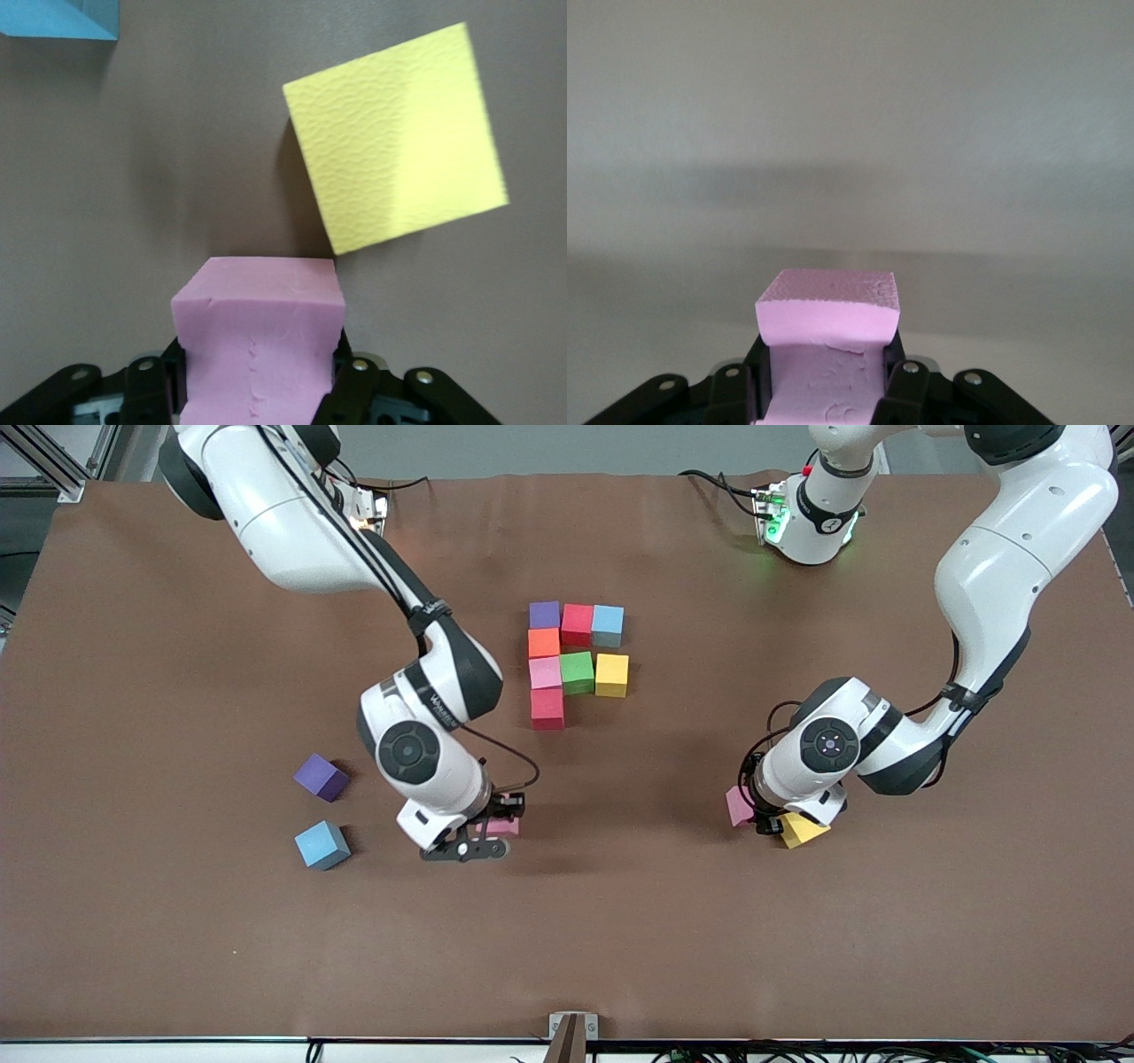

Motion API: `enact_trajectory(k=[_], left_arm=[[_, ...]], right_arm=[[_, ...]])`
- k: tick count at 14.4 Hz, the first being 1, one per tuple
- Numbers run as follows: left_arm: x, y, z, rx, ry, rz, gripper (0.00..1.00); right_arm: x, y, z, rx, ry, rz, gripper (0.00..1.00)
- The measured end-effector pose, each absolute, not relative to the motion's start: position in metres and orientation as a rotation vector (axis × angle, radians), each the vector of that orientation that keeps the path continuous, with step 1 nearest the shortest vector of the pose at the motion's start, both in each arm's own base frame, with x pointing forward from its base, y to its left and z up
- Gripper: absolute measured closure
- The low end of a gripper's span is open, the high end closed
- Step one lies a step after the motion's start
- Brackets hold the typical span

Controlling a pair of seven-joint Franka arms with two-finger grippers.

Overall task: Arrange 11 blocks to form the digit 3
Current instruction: 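Close both grippers on their pink cubes, then carry the pink cube with the right gripper below the column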

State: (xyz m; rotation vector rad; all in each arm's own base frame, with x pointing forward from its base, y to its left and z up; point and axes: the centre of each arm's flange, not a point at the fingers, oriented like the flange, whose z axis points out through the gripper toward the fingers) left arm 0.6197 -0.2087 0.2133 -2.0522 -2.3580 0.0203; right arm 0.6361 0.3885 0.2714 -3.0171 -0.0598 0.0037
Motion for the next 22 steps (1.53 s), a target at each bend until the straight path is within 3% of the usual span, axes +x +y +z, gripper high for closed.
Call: enact_trajectory(k=[4, 8, 22], left_arm=[[0.627, -0.223, 0.24, -2.069, -2.355, -0.008, 0.43], [0.626, -0.247, 0.26, -2.125, -2.353, -0.004, 0.43], [0.626, -0.273, 0.29, -2.172, -2.344, -0.006, 0.43]], right_arm=[[0.577, 0.411, 0.226, -3.037, -0.045, 0.027, 0.5], [0.537, 0.439, 0.215, -3.101, -0.009, 0.008, 0.5], [0.512, 0.46, 0.215, -3.1, 0.038, -0.054, 0.5]])
